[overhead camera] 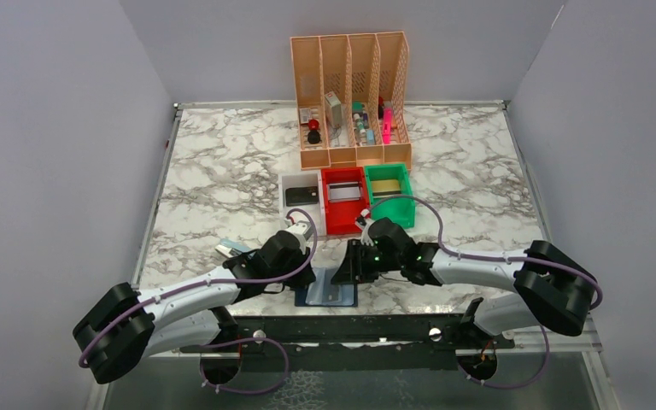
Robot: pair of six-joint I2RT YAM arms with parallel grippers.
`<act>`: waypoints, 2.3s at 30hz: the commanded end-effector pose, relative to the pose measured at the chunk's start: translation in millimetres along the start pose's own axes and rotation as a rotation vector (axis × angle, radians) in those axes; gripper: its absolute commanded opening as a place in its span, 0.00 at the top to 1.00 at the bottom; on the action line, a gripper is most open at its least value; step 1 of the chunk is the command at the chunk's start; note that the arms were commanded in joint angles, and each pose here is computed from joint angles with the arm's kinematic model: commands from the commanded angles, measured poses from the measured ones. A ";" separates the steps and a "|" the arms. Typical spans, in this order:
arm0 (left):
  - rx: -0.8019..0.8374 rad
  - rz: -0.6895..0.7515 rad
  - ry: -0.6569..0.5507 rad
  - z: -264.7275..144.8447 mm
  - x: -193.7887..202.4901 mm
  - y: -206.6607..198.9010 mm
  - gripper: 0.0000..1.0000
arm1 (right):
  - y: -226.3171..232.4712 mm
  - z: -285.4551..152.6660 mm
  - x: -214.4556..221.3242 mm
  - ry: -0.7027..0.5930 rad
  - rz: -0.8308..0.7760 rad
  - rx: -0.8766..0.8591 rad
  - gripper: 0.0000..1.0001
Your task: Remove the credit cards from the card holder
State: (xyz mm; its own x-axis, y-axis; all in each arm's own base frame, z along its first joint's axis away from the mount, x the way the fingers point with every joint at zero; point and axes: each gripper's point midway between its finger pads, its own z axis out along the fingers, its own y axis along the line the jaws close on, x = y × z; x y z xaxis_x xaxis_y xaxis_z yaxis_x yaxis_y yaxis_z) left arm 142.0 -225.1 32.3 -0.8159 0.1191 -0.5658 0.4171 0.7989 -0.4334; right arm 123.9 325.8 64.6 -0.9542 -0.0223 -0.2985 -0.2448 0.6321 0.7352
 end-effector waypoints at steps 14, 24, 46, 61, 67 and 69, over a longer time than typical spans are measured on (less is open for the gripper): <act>-0.007 -0.026 -0.076 -9.5 -11.1 -0.4 0.86 | 33.3 28.4 -11.9 0.030 -0.077 -0.046 0.61; -0.017 -0.028 -0.079 -10.9 -11.7 1.4 0.86 | 4.9 23.4 -11.9 -0.015 -0.075 0.106 0.61; -0.144 -0.074 -0.040 -15.9 -4.6 21.2 0.43 | -29.2 -9.6 -19.0 -0.104 -0.053 0.353 0.53; -0.094 -0.065 -0.013 -14.4 2.4 14.4 0.60 | -21.5 5.8 -0.7 -0.046 -0.044 0.292 0.53; -0.094 -0.064 -0.014 -13.7 3.2 15.0 0.62 | -37.6 8.0 5.1 -0.030 -0.023 0.357 0.54; -0.090 -0.064 -0.011 -13.0 4.0 14.5 0.63 | -40.9 8.2 7.3 -0.027 -0.017 0.363 0.54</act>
State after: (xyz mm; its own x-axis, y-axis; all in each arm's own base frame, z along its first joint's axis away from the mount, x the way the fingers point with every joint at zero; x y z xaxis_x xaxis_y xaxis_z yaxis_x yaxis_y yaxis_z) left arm 143.5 -200.9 32.4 -0.8333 0.0568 -0.5499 0.3114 0.8701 -0.3820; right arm 131.2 311.4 36.4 -0.9383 -0.0304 -0.3444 -0.2066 0.8482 0.4878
